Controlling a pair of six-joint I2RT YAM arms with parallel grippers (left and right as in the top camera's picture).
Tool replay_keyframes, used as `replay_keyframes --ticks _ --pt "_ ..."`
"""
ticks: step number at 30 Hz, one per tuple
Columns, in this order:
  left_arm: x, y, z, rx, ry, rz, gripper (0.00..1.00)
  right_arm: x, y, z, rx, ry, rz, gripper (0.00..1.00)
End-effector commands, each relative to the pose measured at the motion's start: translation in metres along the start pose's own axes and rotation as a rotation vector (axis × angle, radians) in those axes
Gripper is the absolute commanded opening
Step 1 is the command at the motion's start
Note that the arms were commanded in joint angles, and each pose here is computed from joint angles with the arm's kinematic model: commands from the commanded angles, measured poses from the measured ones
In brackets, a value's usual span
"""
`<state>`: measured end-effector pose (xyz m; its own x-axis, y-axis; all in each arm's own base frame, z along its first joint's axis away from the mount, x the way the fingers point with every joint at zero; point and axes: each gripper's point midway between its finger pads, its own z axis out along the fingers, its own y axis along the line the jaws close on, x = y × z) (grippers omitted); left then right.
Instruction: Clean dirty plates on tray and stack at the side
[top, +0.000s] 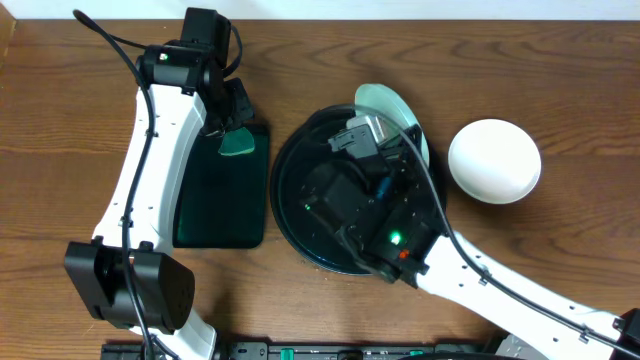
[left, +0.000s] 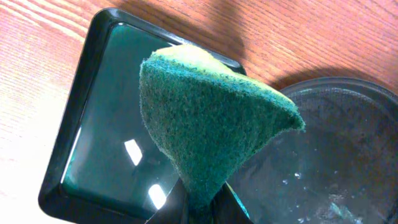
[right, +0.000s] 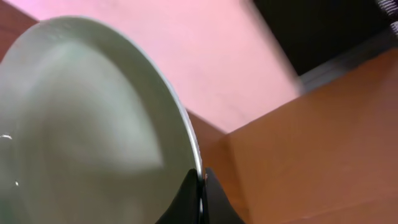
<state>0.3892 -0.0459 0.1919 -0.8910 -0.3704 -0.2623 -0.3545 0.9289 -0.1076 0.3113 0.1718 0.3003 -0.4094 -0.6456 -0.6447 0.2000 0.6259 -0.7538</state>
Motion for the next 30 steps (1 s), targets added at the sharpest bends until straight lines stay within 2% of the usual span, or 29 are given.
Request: replay_keyframes --ticks 1,6,9,16,21,25,30 --pt "0.0 0.003 0.003 -0.008 0.009 0.011 0.07 -0.008 -0.026 -0.009 0.115 -0.014 -0.037 0.01" --pt "0.0 0.003 0.003 -0.008 0.008 0.011 0.07 -0.007 -0.008 -0.007 0.014 -0.018 -0.03 0.01" --pt "0.0 0.003 0.003 -0.007 0.007 0.012 0.07 0.004 0.031 -0.006 -0.222 0.012 -0.017 0.01" --pt "0.0 0.002 0.003 -0.007 0.007 0.012 0.07 0.049 0.085 0.008 -0.623 0.315 0.277 0.01" --pt "0.0 0.003 0.003 -0.007 0.007 0.012 0.07 0.063 0.079 0.034 -0.847 0.49 0.51 0.01" --pt "0.0 0.003 0.003 -0.007 0.007 0.012 0.07 0.093 0.036 0.076 -0.82 0.6 0.713 0.01" --pt "0.0 0.003 0.003 -0.008 0.007 0.012 0.07 0.181 -0.028 0.129 -0.567 0.817 0.91 0.01"
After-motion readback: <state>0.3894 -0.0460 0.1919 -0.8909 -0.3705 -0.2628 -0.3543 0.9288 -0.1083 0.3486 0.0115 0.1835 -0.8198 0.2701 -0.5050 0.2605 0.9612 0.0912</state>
